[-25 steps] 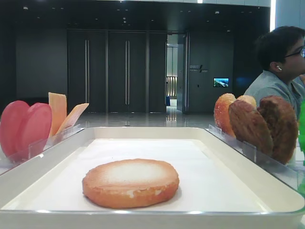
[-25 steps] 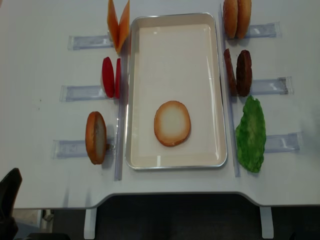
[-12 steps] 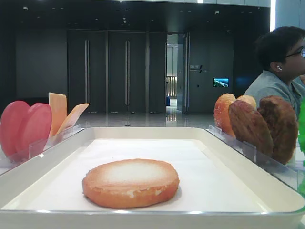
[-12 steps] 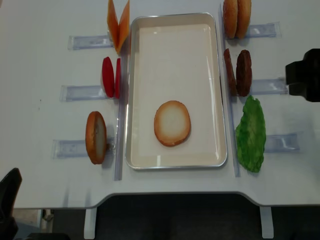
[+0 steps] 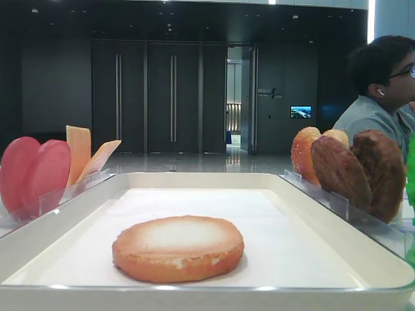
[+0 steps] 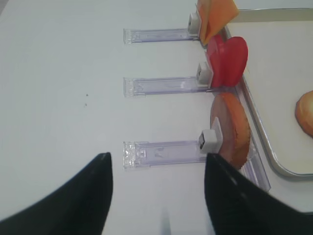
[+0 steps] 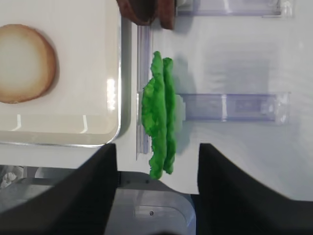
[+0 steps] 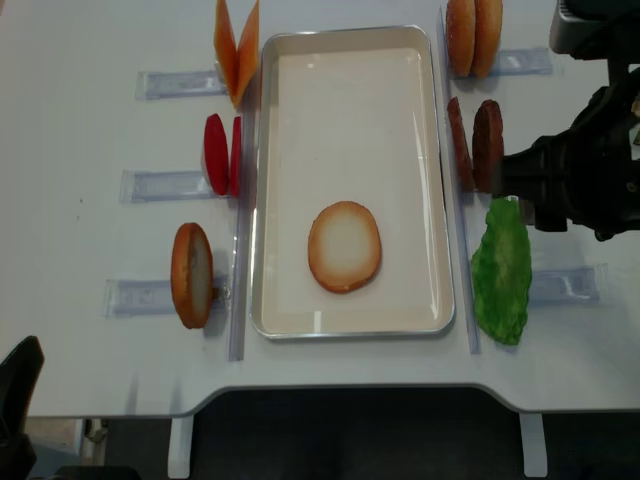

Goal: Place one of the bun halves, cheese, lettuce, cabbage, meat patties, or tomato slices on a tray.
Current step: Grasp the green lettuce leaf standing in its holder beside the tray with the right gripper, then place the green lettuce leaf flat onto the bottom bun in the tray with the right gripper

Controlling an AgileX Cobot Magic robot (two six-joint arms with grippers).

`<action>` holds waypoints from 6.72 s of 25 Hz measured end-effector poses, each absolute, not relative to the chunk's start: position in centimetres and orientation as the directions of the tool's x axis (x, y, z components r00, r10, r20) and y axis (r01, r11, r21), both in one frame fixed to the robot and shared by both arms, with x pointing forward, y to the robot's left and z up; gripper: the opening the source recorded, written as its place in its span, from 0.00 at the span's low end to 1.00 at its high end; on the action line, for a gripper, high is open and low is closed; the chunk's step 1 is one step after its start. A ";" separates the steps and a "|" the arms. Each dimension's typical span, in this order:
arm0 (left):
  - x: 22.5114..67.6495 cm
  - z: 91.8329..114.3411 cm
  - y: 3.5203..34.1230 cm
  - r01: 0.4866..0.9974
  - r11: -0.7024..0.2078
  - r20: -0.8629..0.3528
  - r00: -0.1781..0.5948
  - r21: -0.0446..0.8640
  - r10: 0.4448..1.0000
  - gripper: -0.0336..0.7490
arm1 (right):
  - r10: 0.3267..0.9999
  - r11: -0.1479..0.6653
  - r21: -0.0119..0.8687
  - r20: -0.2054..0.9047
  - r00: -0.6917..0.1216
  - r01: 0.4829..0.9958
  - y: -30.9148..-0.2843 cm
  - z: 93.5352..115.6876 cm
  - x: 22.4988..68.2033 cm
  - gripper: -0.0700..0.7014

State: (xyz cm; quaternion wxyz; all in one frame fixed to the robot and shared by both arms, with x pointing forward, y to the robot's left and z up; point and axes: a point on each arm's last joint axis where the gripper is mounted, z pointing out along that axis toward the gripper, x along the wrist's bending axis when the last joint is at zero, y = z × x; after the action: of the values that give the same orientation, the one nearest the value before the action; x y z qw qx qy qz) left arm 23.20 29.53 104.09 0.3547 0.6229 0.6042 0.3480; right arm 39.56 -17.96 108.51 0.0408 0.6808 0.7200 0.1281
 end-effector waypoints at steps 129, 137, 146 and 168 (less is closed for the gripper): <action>23.2 104.1 29.5 0.506 -0.008 -0.005 0.024 0.862 1.000 0.62 | 0.657 0.219 0.258 0.674 -0.338 0.941 -1.1 105.5 42.8 0.11; 23.2 104.1 29.5 0.506 -0.008 -0.005 0.024 0.862 1.000 0.62 | 0.677 0.243 0.252 0.647 -0.350 0.937 -0.3 102.9 44.0 0.11; 23.2 104.1 29.5 0.506 -0.008 -0.005 0.024 0.862 1.000 0.62 | 0.701 0.237 0.283 0.612 -0.365 0.929 -1.1 102.5 45.2 0.11; 23.2 104.1 29.5 0.506 -0.008 -0.005 0.024 0.862 1.000 0.62 | 0.792 0.308 0.301 0.445 -0.419 0.903 -2.6 100.3 47.0 0.11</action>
State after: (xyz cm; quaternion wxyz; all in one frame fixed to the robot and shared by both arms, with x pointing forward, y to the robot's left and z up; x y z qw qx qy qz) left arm 23.20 29.53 104.09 0.3570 0.6200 0.6071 0.3457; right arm 46.95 -2.63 100.32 -0.1073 0.5284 0.8016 0.2583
